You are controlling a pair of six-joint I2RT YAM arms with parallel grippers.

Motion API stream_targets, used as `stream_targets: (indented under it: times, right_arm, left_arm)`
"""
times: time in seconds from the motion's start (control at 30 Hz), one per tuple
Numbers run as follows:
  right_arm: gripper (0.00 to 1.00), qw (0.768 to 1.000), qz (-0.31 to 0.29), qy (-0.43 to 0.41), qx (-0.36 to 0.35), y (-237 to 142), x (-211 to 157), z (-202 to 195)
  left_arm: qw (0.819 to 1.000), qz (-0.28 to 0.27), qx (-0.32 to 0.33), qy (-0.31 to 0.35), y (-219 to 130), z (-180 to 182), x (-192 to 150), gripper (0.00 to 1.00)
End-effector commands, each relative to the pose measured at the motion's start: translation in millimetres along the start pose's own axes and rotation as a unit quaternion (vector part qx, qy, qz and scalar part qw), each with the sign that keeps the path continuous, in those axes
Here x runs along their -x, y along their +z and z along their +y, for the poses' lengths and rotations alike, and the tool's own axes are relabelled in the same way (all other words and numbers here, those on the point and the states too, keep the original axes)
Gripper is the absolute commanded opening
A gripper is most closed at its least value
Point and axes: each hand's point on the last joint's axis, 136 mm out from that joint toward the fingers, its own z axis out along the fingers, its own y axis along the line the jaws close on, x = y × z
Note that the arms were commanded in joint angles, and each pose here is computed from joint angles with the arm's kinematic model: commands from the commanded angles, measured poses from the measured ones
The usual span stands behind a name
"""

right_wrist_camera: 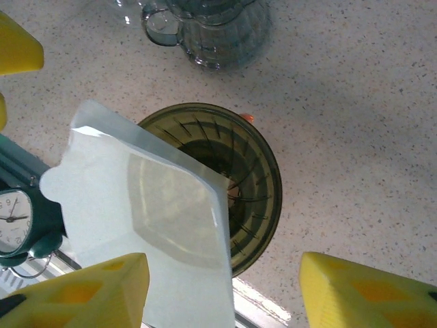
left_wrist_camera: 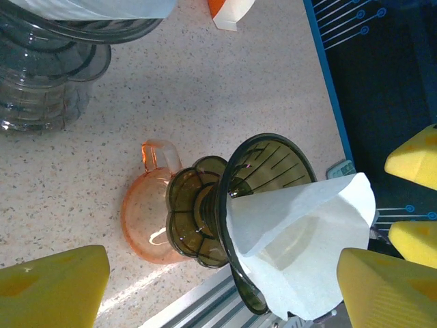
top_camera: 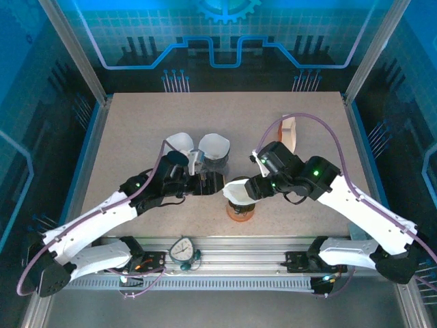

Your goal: Place the coffee filter in the dripper

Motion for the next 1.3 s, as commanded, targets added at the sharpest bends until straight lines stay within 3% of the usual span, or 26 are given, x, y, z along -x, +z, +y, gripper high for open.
stream_targets:
  times: [0.0,0.2,0.47,0.57,0.67,0.73,0.9,1.27]
  right_arm:
    - [0.61,1.000,-0.005,-0.007,0.010,7,4,2]
    - [0.57,1.000,0.005,-0.024,-0.009,17,11,-5]
    - [0.39,0.998,0.027,-0.057,-0.001,22,19,1]
    - [0.26,0.997,0.038,-0.060,-0.009,22,18,-1]
    - [0.06,0.998,0.029,-0.049,-0.021,21,21,-5]
    - [0.00,0.999,0.022,-0.030,-0.033,20,23,-8]
    - [0.00,0.997,0.018,-0.002,-0.077,25,17,-13]
    - [0.00,0.988,0.017,-0.031,-0.151,45,8,-12]
  left_arm:
    - [1.000,-0.006,0.003,0.017,-2,-6,5,0.87]
    - [1.000,0.002,0.002,0.013,1,-5,2,0.86]
    - [1.000,0.018,0.001,0.014,3,-4,-4,0.86]
    - [1.000,0.021,0.000,0.015,4,-5,-5,0.86]
    - [1.000,0.023,0.002,0.010,5,-4,-6,0.86]
    - [1.000,0.022,0.004,0.000,6,-2,-6,0.86]
    - [1.000,0.015,-0.001,-0.021,7,-1,-6,0.88]
    - [0.999,0.032,-0.023,-0.026,21,-6,-10,0.85]
